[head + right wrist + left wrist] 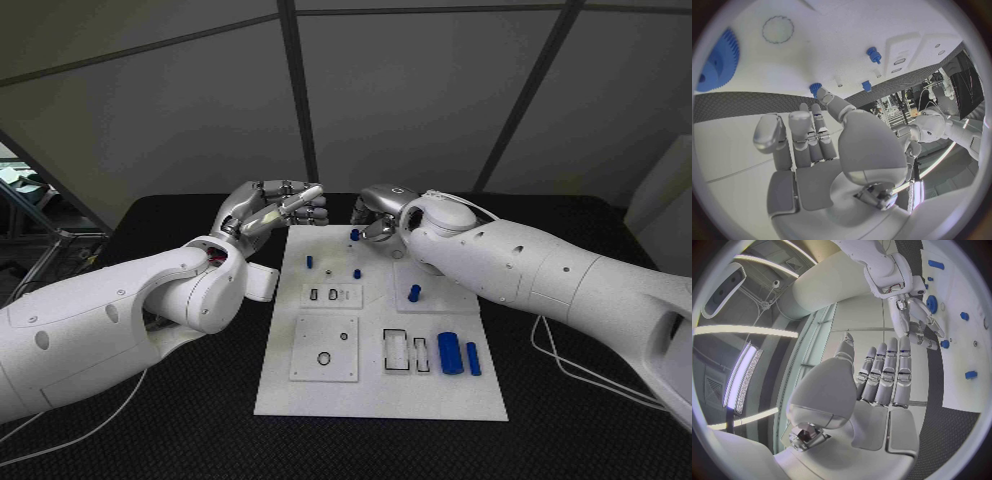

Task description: Assemble the parts on the task board

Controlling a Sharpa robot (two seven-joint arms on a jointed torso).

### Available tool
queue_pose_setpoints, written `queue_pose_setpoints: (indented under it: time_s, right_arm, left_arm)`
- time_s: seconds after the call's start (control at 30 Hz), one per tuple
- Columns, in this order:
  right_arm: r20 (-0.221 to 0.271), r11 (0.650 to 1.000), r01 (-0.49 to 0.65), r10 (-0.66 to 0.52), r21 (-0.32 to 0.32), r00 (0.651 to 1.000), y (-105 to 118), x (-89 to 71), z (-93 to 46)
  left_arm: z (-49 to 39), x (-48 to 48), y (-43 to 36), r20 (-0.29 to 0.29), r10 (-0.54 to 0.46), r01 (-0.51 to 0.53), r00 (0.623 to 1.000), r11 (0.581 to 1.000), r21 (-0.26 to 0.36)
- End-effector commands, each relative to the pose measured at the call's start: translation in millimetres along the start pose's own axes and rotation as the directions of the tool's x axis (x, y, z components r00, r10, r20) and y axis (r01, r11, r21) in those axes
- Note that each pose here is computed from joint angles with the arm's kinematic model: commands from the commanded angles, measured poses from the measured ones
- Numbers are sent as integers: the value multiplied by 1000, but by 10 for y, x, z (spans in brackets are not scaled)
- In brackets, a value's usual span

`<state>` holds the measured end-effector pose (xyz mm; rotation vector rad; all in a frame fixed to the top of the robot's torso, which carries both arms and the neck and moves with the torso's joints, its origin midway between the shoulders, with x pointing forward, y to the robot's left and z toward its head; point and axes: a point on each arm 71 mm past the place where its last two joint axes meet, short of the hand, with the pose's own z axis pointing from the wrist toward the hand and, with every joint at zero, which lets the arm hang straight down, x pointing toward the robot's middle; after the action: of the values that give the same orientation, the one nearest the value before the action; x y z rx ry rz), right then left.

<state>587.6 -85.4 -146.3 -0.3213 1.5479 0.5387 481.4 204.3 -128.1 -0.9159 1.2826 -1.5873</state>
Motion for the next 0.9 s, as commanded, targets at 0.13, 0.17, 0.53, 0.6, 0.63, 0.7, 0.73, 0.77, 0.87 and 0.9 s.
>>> queue_pose_setpoints:
  time_s: [0.13, 0.17, 0.53, 0.6, 0.63, 0.7, 0.73, 0.77, 0.87, 0.9]
  right_arm:
    - [105, 997, -79, 79, -1, 991, -176, -184, -233]
    - [114, 995, -100, 99, 4, 989, -217, -207, -282]
    - [65, 912, -356, 350, 203, 935, -888, -318, -828]
    - [55, 904, -360, 357, 229, 932, -971, -320, -869]
    - [49, 902, -358, 357, 240, 933, -1004, -318, -881]
    - [37, 904, -344, 346, 252, 938, -1046, -314, -889]
    - [32, 907, -335, 338, 255, 941, -1057, -311, -887]
    - [30, 908, -330, 334, 257, 942, -1060, -309, -885]
    - [26, 916, -297, 301, 269, 953, -1071, -301, -852]
    - [26, 918, -287, 292, 275, 956, -1071, -298, -838]
  left_arm:
    - [-2, -20, -20, -5, 1, -1, 1000, 1000, 7]
    - [-3, -23, -20, -5, 0, 0, 1000, 1000, 6]
    - [-17, -66, -18, 2, 1, -1, 1000, 1000, 0]
    - [-15, -66, -16, 2, 1, -1, 1000, 1000, -1]
    - [-13, -65, -14, 2, 1, -1, 1000, 1000, -1]
    - [-10, -62, -12, 1, 0, 0, 1000, 1000, -1]
    - [-8, -61, -11, 1, 0, 0, 1000, 1000, -1]
    - [-7, -61, -11, 1, 0, 0, 1000, 1000, -1]
    - [-1, -65, -5, 2, 0, 0, 1000, 1000, -2]
    - [1, -66, -3, 3, 0, 0, 1000, 1000, -2]
